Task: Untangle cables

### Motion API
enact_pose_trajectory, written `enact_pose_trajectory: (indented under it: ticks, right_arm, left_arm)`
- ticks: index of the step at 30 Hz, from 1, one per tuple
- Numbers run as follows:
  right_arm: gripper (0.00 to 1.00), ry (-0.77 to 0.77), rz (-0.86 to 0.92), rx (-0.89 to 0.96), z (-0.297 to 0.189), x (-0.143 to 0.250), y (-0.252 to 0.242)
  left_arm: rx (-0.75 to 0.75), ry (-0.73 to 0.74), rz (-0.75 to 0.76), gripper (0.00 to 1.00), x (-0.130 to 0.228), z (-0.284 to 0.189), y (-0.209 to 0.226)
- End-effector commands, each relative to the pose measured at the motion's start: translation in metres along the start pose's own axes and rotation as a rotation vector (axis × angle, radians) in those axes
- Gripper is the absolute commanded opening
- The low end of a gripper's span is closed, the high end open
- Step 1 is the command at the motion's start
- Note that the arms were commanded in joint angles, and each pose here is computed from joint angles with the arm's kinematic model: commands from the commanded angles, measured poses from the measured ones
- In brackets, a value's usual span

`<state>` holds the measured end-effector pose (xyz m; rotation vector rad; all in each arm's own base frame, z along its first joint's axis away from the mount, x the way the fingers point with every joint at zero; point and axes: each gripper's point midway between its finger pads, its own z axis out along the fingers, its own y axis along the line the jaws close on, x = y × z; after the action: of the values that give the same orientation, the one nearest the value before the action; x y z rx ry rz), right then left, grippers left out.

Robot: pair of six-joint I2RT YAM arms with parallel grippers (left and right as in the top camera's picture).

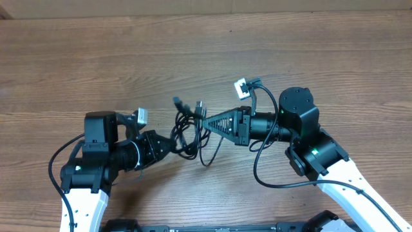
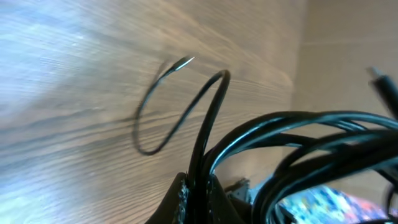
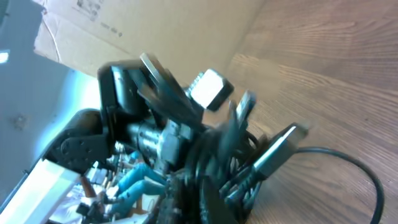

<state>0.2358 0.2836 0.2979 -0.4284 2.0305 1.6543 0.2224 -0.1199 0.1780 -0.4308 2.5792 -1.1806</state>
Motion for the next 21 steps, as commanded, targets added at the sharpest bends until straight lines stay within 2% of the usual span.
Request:
enact_pose_trajectory:
  ticks: [1, 5, 7, 10, 13, 14, 16, 18, 21]
  right_arm:
    - [0.04, -0.100, -0.092, -0.030, -0.014, -0.028, 0.026]
    - [0.04, -0.109, -0.091, -0.022, -0.014, -0.029, 0.025]
    - [0.04, -0.110, -0.090, -0.020, -0.014, -0.030, 0.024]
    - [0.04, -0.102, -0.075, -0.006, -0.014, -0.027, 0.021]
    - [0.10, -0.100, -0.005, 0.075, -0.014, -0.023, 0.001]
    - [0.13, -0.098, 0.033, 0.121, -0.014, -0.019, -0.010]
    - [0.27, -0.081, 0.095, 0.189, -0.016, -0.010, -0.026]
    - [0.49, -0.049, 0.156, 0.245, -0.017, 0.002, -0.041]
    - [0.61, 0.016, 0.244, 0.310, -0.017, 0.022, -0.058]
  left_arm:
    - [-0.301, -0.102, -0.138, 0.04, -0.009, -0.003, 0.063]
    - [-0.335, -0.107, -0.329, 0.05, -0.001, -0.006, 0.072]
    - [-0.331, -0.109, -0.369, 0.04, 0.000, -0.005, 0.071]
    - [-0.315, -0.107, -0.322, 0.04, -0.002, -0.004, 0.068]
    - [-0.255, -0.095, -0.179, 0.04, -0.009, -0.001, 0.056]
    - [-0.217, -0.087, -0.109, 0.04, -0.011, 0.001, 0.048]
    - [-0.130, -0.070, 0.032, 0.04, -0.014, 0.004, 0.030]
    - [-0.043, -0.058, 0.175, 0.04, -0.015, 0.005, 0.013]
    - [0.100, -0.047, 0.375, 0.04, -0.014, 0.004, -0.015]
